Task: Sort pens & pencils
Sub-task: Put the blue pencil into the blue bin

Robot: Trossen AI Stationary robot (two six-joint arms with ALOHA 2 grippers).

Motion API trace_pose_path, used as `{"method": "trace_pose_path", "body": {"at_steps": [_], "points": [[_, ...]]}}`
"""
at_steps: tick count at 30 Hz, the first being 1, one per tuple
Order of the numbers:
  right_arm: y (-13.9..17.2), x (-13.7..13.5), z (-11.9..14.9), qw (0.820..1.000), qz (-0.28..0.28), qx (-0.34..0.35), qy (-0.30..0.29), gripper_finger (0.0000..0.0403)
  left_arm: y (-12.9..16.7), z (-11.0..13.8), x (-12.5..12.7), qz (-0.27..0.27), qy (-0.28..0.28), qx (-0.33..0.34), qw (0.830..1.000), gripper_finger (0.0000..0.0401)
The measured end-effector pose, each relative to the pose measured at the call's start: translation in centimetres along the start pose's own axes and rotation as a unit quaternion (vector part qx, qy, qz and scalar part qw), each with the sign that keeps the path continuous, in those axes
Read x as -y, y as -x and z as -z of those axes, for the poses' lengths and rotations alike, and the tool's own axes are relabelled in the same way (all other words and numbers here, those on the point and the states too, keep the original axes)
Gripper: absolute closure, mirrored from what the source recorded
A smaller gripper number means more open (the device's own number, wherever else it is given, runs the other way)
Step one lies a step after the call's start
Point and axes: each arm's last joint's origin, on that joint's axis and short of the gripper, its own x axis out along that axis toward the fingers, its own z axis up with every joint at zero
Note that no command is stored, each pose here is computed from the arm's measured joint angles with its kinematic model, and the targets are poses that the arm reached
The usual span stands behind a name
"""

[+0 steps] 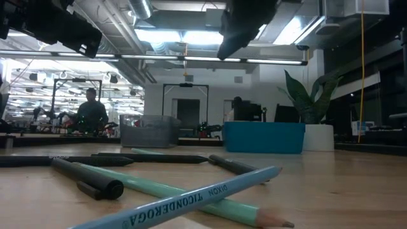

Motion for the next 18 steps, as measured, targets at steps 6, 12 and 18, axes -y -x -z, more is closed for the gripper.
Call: {"method": "trace_pose_path", "body": {"at_steps": [6,12,18], "points": [[-2.5,-1.5,0.0,0.999,-0.017,-0.003,0.031,0.0354,0.0,0.1,0.0,0.000,0.000,-0.002,1.000,0.0337],[-4.2,-3.3,0.3,0.998,-0.026,-0.013,0.048,0.0353,0.0,0.1,0.0,0.000,0.001,-0.003,1.000,0.0337],[-4.2,-6.3,-1.4,0.997,-0.033,0.008,0.075,0.0353,0.0,0.1,0.0,0.000,0.001,-0.007,1.000,0.0337]]}}
